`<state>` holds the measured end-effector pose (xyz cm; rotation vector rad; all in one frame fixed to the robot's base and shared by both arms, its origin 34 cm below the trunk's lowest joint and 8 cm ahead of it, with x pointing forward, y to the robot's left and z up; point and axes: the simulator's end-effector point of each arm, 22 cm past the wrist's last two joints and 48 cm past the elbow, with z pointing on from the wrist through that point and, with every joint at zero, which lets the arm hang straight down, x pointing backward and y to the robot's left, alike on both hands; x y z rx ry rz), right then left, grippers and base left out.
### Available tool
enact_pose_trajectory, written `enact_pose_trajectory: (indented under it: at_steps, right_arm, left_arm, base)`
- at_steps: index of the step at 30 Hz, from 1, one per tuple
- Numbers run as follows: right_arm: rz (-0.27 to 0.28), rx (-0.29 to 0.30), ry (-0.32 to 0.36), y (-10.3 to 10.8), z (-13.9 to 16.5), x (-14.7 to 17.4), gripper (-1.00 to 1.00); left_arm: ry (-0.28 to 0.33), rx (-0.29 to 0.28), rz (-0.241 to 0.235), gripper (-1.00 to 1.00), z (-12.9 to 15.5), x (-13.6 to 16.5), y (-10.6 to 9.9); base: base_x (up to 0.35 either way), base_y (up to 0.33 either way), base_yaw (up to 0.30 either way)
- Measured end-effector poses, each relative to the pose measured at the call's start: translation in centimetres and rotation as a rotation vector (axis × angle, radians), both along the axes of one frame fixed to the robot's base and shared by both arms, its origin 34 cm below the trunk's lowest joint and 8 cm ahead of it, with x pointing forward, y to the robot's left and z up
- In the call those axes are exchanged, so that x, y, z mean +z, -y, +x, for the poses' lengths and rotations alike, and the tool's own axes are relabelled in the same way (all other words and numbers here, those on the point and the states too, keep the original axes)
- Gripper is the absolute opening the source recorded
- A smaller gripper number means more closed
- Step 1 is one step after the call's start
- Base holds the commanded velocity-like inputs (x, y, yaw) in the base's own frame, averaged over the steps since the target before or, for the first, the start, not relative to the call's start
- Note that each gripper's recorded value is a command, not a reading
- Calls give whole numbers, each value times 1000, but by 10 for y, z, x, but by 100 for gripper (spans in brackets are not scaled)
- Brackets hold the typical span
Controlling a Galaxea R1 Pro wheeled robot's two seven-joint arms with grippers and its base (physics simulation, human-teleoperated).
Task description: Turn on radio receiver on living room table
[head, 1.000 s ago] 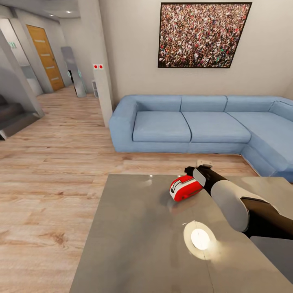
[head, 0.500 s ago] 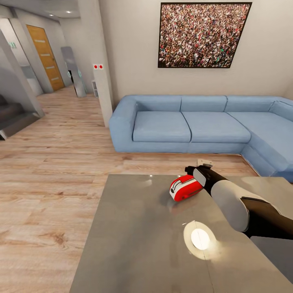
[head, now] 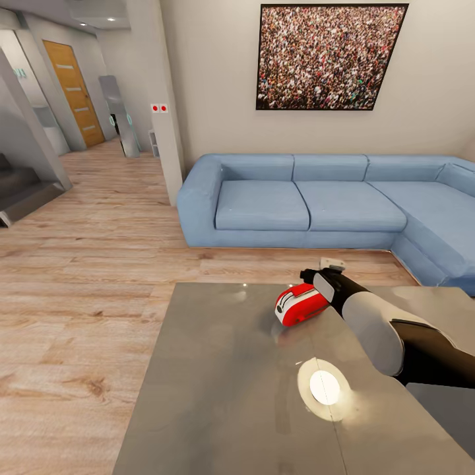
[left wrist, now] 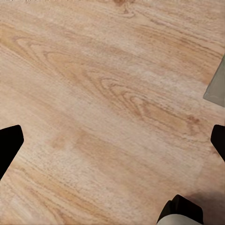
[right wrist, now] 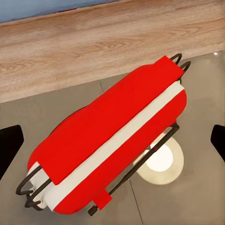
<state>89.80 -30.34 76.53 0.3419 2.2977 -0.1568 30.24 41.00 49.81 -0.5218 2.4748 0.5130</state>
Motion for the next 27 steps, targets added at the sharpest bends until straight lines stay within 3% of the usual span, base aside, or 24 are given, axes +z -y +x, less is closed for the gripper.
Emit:
enact_pose_trajectory:
  at_steps: [18, 27]
  right_arm:
    - [-6, -4, 0, 5, 0, 0, 100]
    - [0, -1, 1, 2, -1, -15, 100]
  left_arm:
    - [6, 4, -20, 100, 2, -1, 6]
    - [10, 6, -21, 100, 1, -17, 8]
  base:
    - [0, 0, 0]
    - [0, 0, 0]
